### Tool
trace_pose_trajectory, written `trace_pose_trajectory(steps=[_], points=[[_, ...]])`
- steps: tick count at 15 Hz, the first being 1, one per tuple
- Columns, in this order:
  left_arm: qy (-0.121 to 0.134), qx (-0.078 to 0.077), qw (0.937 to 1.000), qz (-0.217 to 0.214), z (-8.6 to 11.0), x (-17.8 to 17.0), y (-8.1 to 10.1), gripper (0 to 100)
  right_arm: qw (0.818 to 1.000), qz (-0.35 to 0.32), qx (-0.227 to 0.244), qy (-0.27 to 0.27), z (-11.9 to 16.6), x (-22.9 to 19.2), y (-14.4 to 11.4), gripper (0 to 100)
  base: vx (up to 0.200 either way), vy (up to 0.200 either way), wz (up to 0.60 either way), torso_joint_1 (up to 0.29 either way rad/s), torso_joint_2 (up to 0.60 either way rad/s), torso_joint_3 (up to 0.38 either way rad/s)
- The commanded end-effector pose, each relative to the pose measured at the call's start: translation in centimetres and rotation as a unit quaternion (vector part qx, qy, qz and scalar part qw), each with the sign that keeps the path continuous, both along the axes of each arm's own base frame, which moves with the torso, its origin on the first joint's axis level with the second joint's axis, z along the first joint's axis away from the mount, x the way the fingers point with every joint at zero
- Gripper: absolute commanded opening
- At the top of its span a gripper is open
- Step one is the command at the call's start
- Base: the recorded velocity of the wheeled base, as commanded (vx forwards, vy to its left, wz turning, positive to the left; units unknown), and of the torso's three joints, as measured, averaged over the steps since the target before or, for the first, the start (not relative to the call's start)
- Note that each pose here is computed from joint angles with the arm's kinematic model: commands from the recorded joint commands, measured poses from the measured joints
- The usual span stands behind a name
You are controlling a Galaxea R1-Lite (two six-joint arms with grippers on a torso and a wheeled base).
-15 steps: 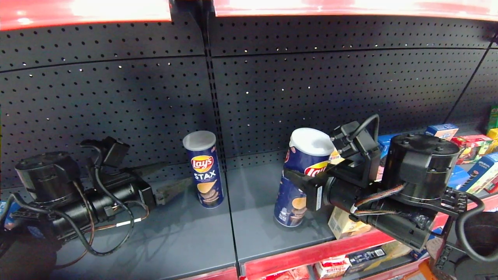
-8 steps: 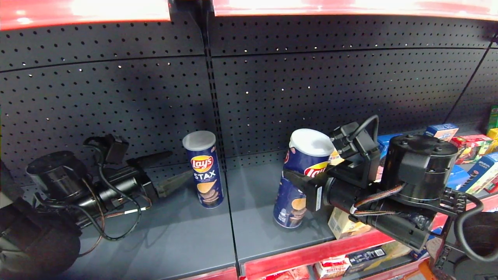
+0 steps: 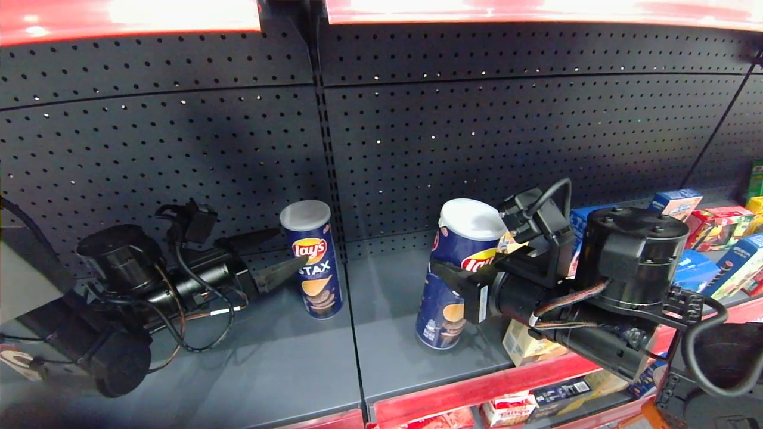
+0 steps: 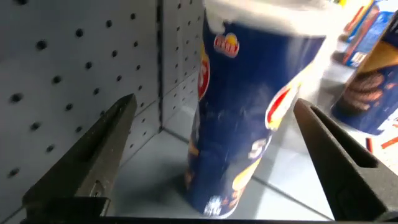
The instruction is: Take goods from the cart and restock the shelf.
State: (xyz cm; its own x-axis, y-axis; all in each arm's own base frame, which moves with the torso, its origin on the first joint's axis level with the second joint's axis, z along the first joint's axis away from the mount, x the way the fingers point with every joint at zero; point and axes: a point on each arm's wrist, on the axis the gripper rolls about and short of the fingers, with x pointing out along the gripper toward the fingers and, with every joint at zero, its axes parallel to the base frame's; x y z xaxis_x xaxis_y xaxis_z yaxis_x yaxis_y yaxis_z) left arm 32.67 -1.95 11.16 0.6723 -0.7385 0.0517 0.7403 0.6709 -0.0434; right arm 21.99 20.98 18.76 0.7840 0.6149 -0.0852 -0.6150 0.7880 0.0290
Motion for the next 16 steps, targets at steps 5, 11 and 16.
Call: trace_pose_trajectory(steps=[5, 11, 16], points=[[-0.005, -0.013, 0.9995, -0.028, 0.3, 1.5, -1.7, 100, 1.000, 0.000, -0.003, 0.003, -0.3, 0.2, 0.2, 0, 0.000, 0.000, 0.00, 0.000, 0.00, 0.000], [0.000, -0.015, 0.9990, -0.042, -0.1, 3.4, -2.4, 100, 1.000, 0.000, -0.003, 0.003, -0.3, 0.2, 0.2, 0, 0.000, 0.000, 0.00, 0.000, 0.00, 0.000], [-0.002, -0.016, 0.9987, -0.049, 0.3, 3.9, -3.1, 100, 1.000, 0.000, -0.004, 0.004, -0.4, 0.2, 0.2, 0, 0.000, 0.000, 0.00, 0.000, 0.00, 0.000]])
